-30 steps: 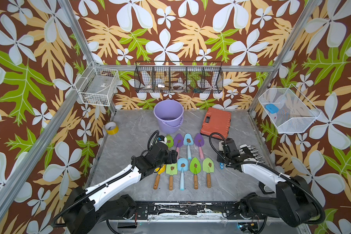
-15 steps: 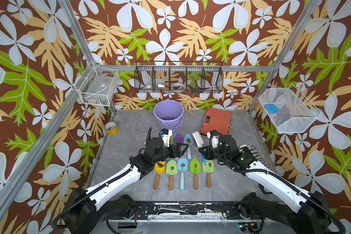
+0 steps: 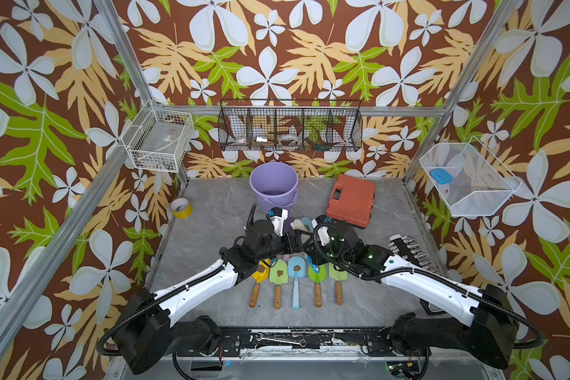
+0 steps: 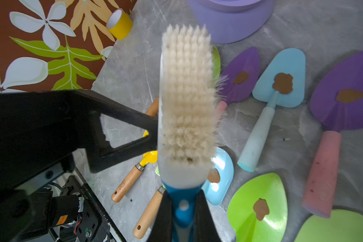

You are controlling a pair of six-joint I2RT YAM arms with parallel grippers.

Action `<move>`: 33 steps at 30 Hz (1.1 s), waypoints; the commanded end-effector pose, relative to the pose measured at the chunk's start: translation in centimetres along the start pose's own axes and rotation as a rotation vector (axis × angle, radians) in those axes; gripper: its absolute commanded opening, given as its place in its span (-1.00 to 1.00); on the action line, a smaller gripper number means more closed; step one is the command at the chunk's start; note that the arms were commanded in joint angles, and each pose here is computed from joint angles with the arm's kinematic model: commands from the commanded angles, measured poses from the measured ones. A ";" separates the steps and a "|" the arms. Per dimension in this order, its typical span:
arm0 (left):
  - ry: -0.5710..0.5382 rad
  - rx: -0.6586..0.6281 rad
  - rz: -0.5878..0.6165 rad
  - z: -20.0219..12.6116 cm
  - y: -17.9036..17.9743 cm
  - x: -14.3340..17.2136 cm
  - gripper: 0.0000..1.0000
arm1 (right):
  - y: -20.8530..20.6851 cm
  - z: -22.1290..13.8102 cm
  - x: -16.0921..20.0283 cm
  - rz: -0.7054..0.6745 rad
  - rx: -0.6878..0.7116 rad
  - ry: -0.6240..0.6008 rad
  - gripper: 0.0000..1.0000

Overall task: Brush the soil off the hand trowel and place it into the bucket
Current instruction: Pick up the brush from the center of the board.

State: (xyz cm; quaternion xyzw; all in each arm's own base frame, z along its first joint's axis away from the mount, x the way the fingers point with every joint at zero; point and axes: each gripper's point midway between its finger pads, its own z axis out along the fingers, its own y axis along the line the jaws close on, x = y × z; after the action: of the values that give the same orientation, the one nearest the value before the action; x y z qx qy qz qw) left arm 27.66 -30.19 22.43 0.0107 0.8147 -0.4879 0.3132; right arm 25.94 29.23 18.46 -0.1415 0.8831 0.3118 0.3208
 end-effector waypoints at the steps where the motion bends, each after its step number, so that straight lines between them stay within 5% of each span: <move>1: -0.021 -0.012 -0.016 -0.2 0.2 -0.2 0.81 | -0.1 -0.3 -1.2 0.000 0.025 -0.052 -1.00; 11: -0.034 -0.010 -0.070 0.7 0.7 -0.4 0.68 | 2.6 -1.4 -1.2 -0.066 -0.046 -0.081 -1.00; 33: -0.007 0.075 -0.130 1.4 0.3 0.4 -0.57 | 2.1 -0.9 -0.3 -0.091 -0.006 -0.095 -0.94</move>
State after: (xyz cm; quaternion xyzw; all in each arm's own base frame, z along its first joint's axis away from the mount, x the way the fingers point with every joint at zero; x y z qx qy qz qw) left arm 28.37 -30.87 20.99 -0.0388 0.8028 -0.5197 0.2895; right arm 24.02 30.11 19.00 -0.1750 0.8709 0.2991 0.3486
